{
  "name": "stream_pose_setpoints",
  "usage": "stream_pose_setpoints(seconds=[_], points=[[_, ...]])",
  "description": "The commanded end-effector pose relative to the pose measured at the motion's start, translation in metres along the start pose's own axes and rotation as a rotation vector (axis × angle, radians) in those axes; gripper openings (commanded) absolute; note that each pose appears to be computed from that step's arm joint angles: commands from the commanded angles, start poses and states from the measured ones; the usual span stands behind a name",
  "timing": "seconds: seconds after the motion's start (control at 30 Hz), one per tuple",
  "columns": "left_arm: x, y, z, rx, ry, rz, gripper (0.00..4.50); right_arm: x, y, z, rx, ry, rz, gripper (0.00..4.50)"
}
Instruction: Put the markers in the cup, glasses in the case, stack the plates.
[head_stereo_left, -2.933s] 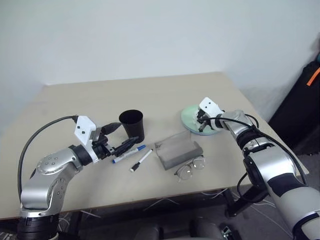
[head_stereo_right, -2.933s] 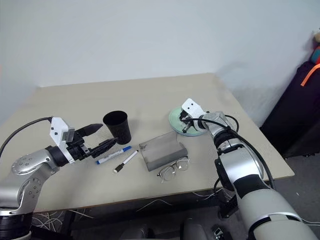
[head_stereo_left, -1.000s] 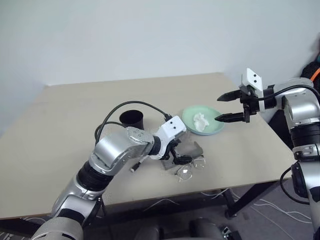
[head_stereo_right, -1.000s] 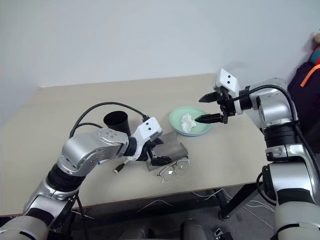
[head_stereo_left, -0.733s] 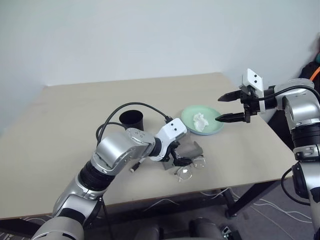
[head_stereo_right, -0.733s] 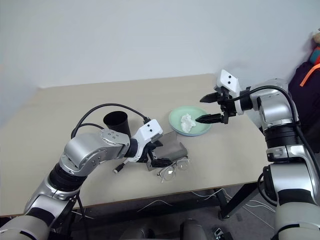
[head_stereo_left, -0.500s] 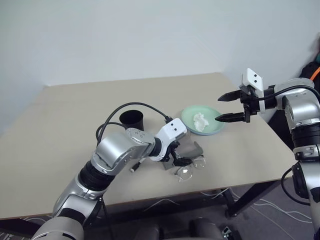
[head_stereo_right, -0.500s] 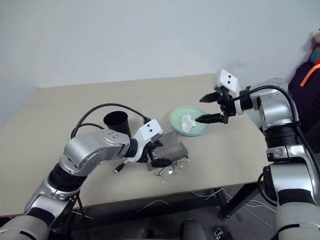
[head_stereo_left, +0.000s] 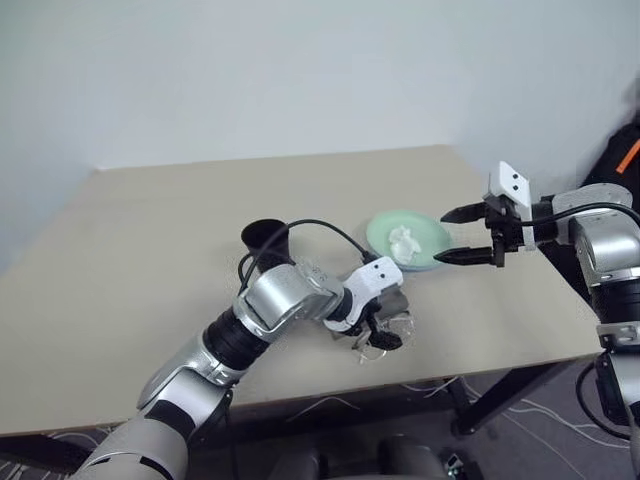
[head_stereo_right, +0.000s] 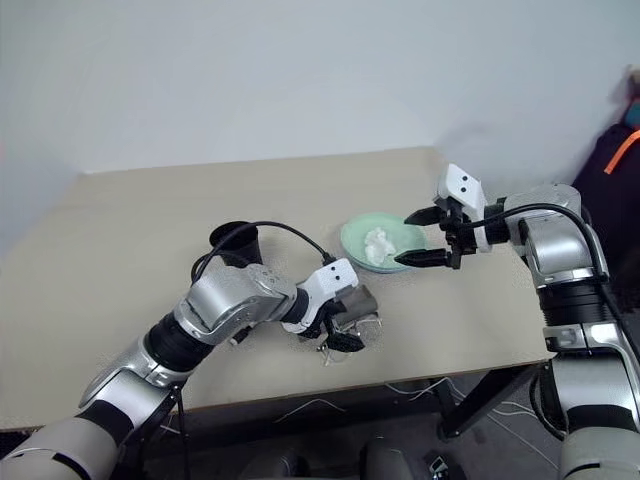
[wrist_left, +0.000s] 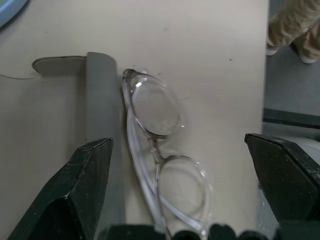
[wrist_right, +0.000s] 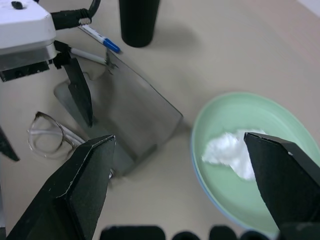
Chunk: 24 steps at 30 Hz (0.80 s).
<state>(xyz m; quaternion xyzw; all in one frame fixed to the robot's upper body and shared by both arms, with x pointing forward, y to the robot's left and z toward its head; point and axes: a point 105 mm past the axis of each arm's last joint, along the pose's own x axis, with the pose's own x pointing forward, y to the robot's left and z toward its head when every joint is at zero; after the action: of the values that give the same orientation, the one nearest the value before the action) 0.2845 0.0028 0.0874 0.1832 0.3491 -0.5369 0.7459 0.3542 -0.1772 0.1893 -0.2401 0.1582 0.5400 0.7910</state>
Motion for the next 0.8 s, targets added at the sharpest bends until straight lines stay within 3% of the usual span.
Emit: stream_pose_setpoints(seconds=[0.03,0.8], points=[[-0.01,0.004,0.016,0.036,-0.048,0.022,4.5,-0.006,-0.002,0.018,-0.053,-0.042,-0.023,4.45],[0.015,0.009,0.007,0.02,0.0,0.015,4.5,-0.003,-0.002,0.018,-0.059,-0.041,-0.037,4.45]])
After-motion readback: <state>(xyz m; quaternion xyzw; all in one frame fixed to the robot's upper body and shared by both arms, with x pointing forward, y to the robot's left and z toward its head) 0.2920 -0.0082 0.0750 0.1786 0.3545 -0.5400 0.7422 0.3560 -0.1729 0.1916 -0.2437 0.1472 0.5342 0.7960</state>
